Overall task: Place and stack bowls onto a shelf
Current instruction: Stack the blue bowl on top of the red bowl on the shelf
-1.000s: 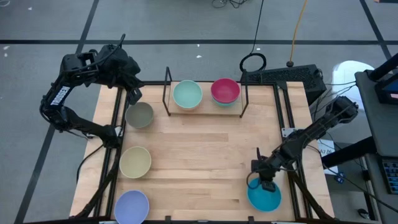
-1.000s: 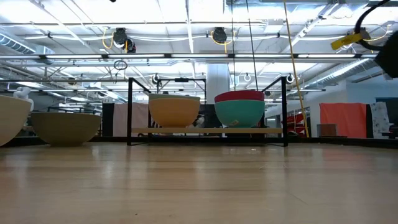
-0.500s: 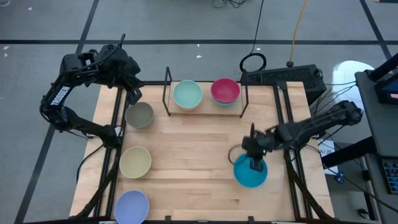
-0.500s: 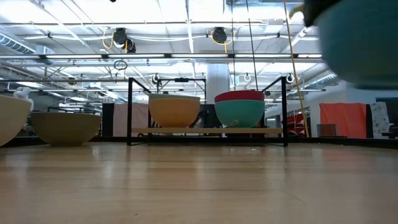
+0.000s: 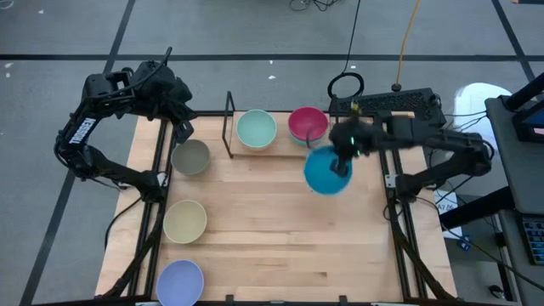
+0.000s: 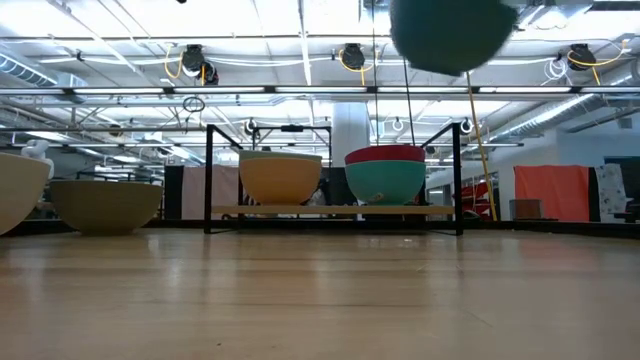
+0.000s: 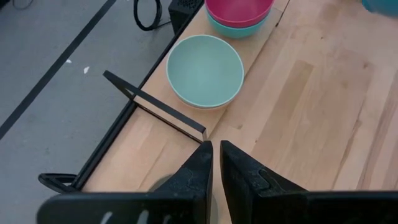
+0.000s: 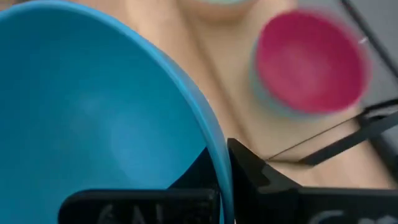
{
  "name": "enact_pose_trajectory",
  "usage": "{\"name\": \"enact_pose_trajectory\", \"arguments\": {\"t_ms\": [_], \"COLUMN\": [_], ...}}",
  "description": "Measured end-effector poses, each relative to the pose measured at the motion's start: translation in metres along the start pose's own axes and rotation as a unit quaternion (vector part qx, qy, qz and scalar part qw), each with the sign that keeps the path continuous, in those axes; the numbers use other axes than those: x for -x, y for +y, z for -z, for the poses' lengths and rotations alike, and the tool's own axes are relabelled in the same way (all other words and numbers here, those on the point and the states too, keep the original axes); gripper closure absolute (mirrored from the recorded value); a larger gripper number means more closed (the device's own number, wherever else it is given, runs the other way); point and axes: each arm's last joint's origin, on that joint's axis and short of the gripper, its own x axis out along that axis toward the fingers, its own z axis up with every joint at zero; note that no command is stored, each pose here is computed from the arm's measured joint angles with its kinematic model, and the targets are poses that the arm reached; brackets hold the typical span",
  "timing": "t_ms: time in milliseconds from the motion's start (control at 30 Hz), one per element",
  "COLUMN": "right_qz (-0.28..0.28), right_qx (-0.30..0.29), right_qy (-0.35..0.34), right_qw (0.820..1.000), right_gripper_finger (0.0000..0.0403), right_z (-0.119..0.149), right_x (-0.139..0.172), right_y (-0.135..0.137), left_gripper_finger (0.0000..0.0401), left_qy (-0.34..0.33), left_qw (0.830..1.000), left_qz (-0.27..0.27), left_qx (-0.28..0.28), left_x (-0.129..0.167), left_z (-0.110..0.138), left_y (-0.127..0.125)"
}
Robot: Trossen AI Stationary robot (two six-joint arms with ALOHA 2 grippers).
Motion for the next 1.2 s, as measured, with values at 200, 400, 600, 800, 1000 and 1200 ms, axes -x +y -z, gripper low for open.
{"name": "enact_pose_trajectory", "arguments": {"t_ms": [200, 400, 600, 800, 1000, 1200], "right_qz": [0.042, 0.05, 0.037, 0.02, 0.009, -0.013], "right_qx": [0.017, -0.009, -0.042, -0.071, -0.098, -0.107], "right_qy": [-0.03, -0.044, -0.035, 0.003, 0.041, 0.084], "right_qw": [0.999, 0.998, 0.998, 0.997, 0.994, 0.991], "right_gripper_finger": [0.0403, 0.0403, 0.0403, 0.0403, 0.0403, 0.0403], "right_z": [-0.047, -0.081, -0.098, -0.099, -0.096, -0.089], "right_x": [0.0, -0.009, -0.028, -0.058, -0.089, -0.113], "right_y": [-0.033, -0.072, -0.111, -0.144, -0.167, -0.184], "left_gripper_finger": [0.0364, 0.0364, 0.0364, 0.0364, 0.0364, 0.0364], "left_qy": [0.0, 0.0, 0.0, 0.0, 0.0, 0.0], "left_qw": [1.0, 1.0, 1.0, 1.0, 1.0, 1.0], "left_qz": [0.0, 0.0, 0.0, 0.0, 0.0, 0.0], "left_qx": [-0.001, -0.001, -0.001, 0.0, 0.003, 0.006], "left_x": [0.0, 0.0, 0.0, 0.0, 0.0, 0.0], "left_z": [0.0, 0.0, 0.0, 0.0, 0.0, 0.0], "left_y": [0.0, 0.0, 0.0, 0.0, 0.0, 0.0]}}
